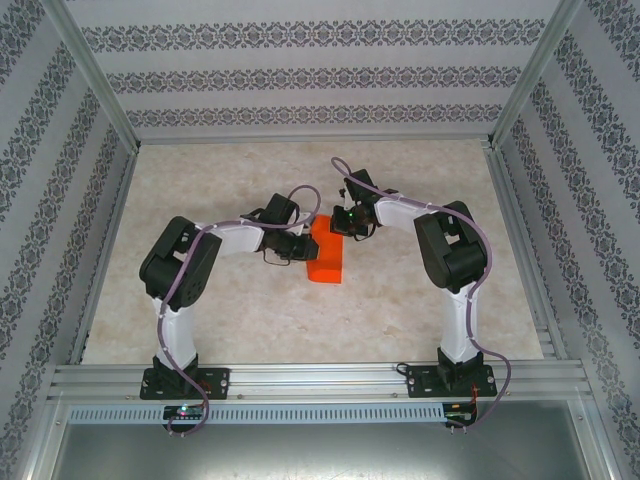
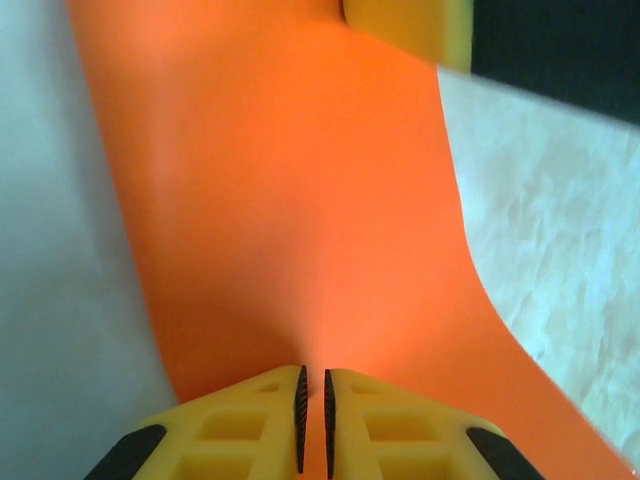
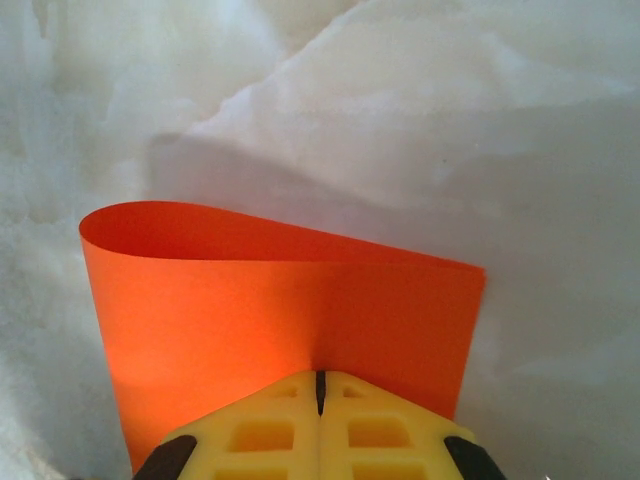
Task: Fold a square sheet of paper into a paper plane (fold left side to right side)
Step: First fold the square sheet of paper in half at the center of the table, then hold the square sheet of paper at the center of the table.
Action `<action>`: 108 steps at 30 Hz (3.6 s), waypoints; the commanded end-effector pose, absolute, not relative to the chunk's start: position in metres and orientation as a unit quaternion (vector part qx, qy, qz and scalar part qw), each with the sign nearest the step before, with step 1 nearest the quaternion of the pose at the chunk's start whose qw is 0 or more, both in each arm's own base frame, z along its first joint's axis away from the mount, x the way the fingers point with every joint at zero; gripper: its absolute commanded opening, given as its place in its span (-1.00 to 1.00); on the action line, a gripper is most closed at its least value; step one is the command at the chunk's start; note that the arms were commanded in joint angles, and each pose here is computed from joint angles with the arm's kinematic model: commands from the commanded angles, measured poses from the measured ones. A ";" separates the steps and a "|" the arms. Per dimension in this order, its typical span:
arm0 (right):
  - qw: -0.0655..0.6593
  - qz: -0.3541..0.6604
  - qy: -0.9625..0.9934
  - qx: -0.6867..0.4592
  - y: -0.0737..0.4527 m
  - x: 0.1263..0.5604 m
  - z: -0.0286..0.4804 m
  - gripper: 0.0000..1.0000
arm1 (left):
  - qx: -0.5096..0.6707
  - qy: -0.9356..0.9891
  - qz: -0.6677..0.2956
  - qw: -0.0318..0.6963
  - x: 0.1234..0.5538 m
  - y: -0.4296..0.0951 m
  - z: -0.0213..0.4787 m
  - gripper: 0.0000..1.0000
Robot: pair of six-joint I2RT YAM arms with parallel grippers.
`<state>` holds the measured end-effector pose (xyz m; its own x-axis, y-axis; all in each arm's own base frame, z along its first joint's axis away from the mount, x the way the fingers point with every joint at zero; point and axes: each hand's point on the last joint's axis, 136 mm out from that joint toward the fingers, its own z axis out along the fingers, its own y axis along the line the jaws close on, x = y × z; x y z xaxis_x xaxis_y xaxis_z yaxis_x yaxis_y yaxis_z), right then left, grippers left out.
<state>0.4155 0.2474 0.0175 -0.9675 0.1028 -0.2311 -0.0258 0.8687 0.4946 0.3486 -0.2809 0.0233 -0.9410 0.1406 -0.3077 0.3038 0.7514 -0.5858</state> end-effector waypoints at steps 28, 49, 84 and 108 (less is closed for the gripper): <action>0.083 0.193 0.978 0.018 0.226 0.397 -0.014 -1.00 | 0.130 0.894 -0.398 0.155 0.319 -0.286 0.089 -0.65; 0.081 0.188 0.979 0.014 0.225 0.397 -0.015 -1.00 | 0.159 0.919 -0.353 0.078 0.298 -0.294 0.011 -0.69; 0.087 0.186 0.979 0.008 0.225 0.398 -0.007 -1.00 | 0.167 0.886 -0.412 0.135 0.318 -0.313 0.079 -0.66; 0.209 0.216 0.954 -0.012 0.223 0.422 0.099 -0.61 | 0.148 0.928 -0.330 0.083 0.317 -0.313 -0.007 -0.66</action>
<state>0.4166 0.2349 0.0496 -0.9532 0.0585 -0.2967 -0.0777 0.9009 0.4271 0.3341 -0.3207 0.0228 -0.9255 0.2031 -0.3197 0.3671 0.6887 -0.6253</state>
